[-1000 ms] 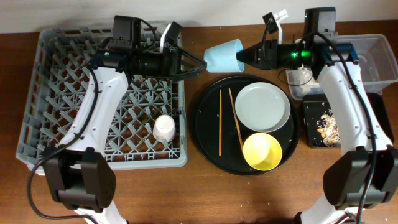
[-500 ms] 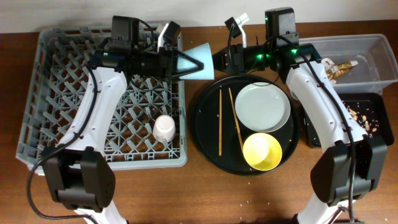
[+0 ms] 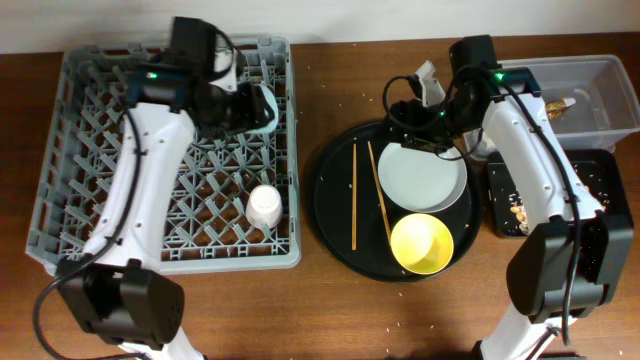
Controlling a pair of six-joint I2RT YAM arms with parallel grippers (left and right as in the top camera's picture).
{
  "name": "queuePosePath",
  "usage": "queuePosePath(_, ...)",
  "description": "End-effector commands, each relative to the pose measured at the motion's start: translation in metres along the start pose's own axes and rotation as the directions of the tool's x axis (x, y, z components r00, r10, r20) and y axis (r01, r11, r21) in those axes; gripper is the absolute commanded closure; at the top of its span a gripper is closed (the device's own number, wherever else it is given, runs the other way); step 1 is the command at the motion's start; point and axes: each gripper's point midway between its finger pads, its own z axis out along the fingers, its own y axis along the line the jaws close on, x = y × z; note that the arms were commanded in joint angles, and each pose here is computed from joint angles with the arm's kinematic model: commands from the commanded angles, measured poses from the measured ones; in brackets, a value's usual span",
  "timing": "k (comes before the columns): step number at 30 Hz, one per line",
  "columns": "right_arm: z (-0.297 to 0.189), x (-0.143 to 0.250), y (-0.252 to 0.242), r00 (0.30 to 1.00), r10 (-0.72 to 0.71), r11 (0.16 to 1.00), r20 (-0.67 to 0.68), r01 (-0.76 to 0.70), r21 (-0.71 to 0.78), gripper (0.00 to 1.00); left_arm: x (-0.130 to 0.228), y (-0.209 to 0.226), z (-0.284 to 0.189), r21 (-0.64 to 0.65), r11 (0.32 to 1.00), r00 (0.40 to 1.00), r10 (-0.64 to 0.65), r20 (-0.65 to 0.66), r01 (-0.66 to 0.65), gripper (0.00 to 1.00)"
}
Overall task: Sort waste into correct bins and load items into the dishwasher rack
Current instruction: 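Place the blue cup in the rack with the left gripper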
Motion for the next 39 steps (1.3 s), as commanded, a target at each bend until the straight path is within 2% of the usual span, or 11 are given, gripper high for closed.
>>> queuePosePath(1, 0.003, 0.004, -0.01, 1.0, -0.012, 0.998, -0.016, 0.013, 0.061, 0.26, 0.005, 0.012, 0.015, -0.236, 0.966, 0.994, 0.11, -0.008, -0.109, 0.6)
queuePosePath(8, 0.003, 0.008, -0.009, 0.999, -0.02, 0.998, -0.034, 0.023, 0.064, 0.26, 0.038, 0.039, 0.111, -0.327, 0.931, 0.968, 0.085, -0.235, -0.161, 0.59)
queuePosePath(10, 0.003, 0.009, -0.014, 0.999, -0.02, 0.996, -0.036, 0.023, 0.092, 0.27, 0.047, 0.047, 0.13, -0.34, 0.926, 0.956, 0.068, -0.284, -0.167, 0.35)
queuePosePath(12, 0.002, 0.007, -0.015, 0.999, -0.028, 0.995, -0.029, 0.03, 0.095, 0.28, 0.044, 0.047, 0.129, -0.339, 0.926, 0.959, 0.07, -0.275, -0.164, 0.2)
queuePosePath(17, -0.112, -0.025, 0.015, 0.963, -0.127, 0.984, 0.237, 0.091, 0.155, 0.31, -0.009, 0.014, 0.079, -0.304, 0.942, 0.985, 0.111, -0.129, -0.146, 0.01)
queuePosePath(19, -0.149, -0.018, 0.022, 0.939, -0.153, 0.974, 0.309, 0.091, 0.207, 0.3, -0.028, 0.0, 0.051, -0.286, 0.947, 0.989, 0.135, -0.067, -0.149, 0.01)
queuePosePath(20, -0.159, -0.013, 0.024, 0.931, -0.165, 0.968, 0.325, 0.089, 0.235, 0.29, -0.026, -0.002, 0.042, -0.287, 0.946, 0.988, 0.134, -0.072, -0.149, 0.07)
queuePosePath(25, -0.161, -0.001, 0.019, 0.944, -0.143, 0.961, 0.299, 0.061, 0.268, 0.29, 0.042, 0.009, 0.024, -0.29, 0.944, 0.936, 0.049, -0.349, -0.158, 0.6)
queuePosePath(27, -0.161, -0.002, 0.019, 0.943, -0.144, 0.961, 0.299, 0.061, 0.268, 0.29, 0.051, 0.007, 0.033, -0.288, 0.94, 0.922, 0.065, -0.381, -0.185, 0.74)
queuePosePath(31, -0.161, -0.002, 0.016, 0.943, -0.143, 0.958, 0.3, 0.056, 0.281, 0.29, 0.07, 0.01, 0.065, -0.289, 0.933, 0.897, 0.072, -0.436, -0.216, 0.78)
queuePosePath(39, -0.16, 0.002, 0.014, 0.948, -0.134, 0.957, 0.288, 0.048, 0.287, 0.29, 0.026, 0.02, 0.093, -0.36, 0.905, 0.958, 0.14, -0.252, -0.227, 0.78)
